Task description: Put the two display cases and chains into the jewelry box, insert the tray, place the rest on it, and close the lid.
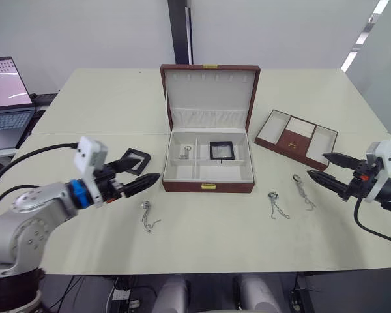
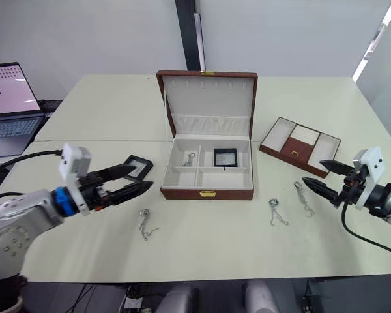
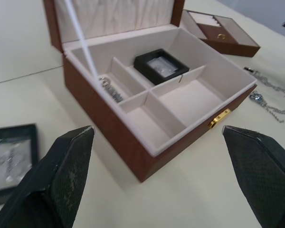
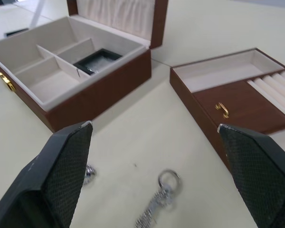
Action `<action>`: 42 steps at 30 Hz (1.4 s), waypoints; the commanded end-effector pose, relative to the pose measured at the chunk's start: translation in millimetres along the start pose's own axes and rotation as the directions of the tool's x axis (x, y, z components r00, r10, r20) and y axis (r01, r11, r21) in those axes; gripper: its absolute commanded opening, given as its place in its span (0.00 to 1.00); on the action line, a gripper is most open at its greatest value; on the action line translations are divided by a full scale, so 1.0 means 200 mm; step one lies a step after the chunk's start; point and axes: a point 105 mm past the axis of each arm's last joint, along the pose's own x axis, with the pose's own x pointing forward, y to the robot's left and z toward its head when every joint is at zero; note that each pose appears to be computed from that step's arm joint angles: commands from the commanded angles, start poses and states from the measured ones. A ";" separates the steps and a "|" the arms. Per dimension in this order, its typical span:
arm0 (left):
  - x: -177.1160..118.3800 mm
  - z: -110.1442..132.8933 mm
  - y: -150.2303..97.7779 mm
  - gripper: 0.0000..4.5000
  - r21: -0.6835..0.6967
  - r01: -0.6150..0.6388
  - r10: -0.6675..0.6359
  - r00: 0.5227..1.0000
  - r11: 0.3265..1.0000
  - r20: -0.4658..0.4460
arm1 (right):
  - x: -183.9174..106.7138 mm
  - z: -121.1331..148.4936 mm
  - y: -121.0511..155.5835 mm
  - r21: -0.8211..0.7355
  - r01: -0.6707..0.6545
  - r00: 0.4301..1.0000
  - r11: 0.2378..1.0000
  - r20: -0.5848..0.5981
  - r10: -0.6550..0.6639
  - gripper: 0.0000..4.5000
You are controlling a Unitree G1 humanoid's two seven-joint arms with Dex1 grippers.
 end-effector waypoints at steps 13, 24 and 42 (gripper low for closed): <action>-0.54 -0.17 0.46 0.99 0.115 -0.481 0.490 0.869 0.869 -0.066 | -0.18 -0.17 -0.14 -0.030 0.125 0.986 0.992 -0.103 -0.128 1.00; -0.51 -0.22 0.47 0.99 0.082 -0.487 0.493 0.868 0.869 -0.067 | -0.22 -0.23 -0.15 -0.009 0.158 0.981 0.987 -0.115 -0.158 1.00; -0.46 -0.24 0.44 0.99 0.139 -0.419 0.436 0.890 0.897 -0.133 | -0.18 -0.18 -0.15 0.003 0.147 0.987 0.989 -0.064 -0.147 1.00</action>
